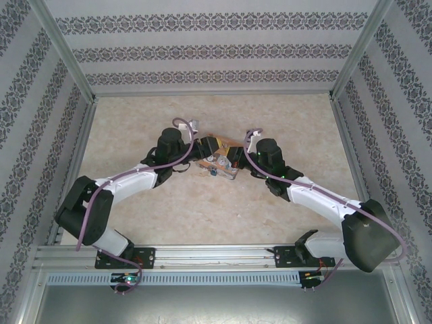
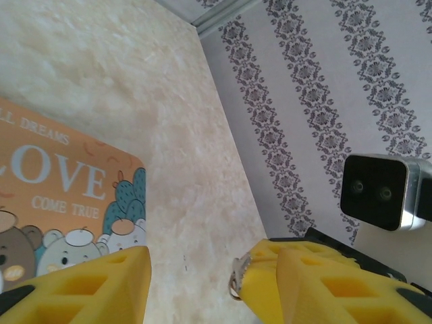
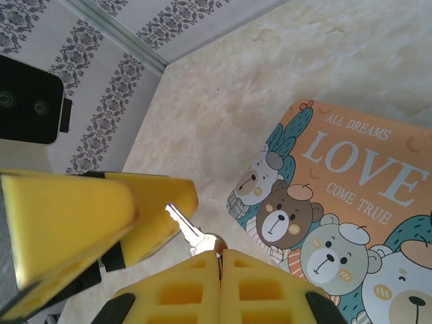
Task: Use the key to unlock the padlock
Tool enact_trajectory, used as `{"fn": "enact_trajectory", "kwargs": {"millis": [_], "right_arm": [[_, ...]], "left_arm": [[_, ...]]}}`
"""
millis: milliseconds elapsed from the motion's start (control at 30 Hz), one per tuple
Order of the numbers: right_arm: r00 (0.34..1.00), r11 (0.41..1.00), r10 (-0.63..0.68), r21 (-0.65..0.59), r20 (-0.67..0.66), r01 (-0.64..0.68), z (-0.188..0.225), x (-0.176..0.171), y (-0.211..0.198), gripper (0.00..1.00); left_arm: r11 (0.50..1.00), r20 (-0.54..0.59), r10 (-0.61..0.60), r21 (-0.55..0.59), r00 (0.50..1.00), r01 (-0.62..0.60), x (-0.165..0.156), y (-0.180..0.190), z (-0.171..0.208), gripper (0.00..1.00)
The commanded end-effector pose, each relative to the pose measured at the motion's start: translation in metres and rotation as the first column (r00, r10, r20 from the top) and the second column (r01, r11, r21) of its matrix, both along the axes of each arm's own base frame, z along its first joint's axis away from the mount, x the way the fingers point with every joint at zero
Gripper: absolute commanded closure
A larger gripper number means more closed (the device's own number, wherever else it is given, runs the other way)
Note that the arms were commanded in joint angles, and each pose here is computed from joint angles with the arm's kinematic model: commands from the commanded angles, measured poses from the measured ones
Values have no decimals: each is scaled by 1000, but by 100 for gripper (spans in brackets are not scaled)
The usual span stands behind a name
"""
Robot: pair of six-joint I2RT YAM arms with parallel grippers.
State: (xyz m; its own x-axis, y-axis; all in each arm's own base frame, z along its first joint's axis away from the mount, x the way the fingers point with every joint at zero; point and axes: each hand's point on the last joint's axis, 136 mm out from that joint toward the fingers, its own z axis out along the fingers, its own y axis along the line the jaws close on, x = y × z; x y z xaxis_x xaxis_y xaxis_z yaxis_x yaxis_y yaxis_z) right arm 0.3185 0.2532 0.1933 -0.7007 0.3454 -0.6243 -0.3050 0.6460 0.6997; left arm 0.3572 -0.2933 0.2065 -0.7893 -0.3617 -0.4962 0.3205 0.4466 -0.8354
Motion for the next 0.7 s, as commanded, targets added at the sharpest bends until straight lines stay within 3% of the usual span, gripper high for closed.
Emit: {"fn": "enact_trajectory", "kwargs": {"millis": [0,667], "right_arm": [[998,999,11,30,55,-13,22,5,9,100],[998,998,43,36,39,-45,19,2,17,100]], "left_arm": [[999,59,-5,-54,998,8,1,-15,22,49],[998,60,22,-63,998,-18,7,-19,24,68]]}}
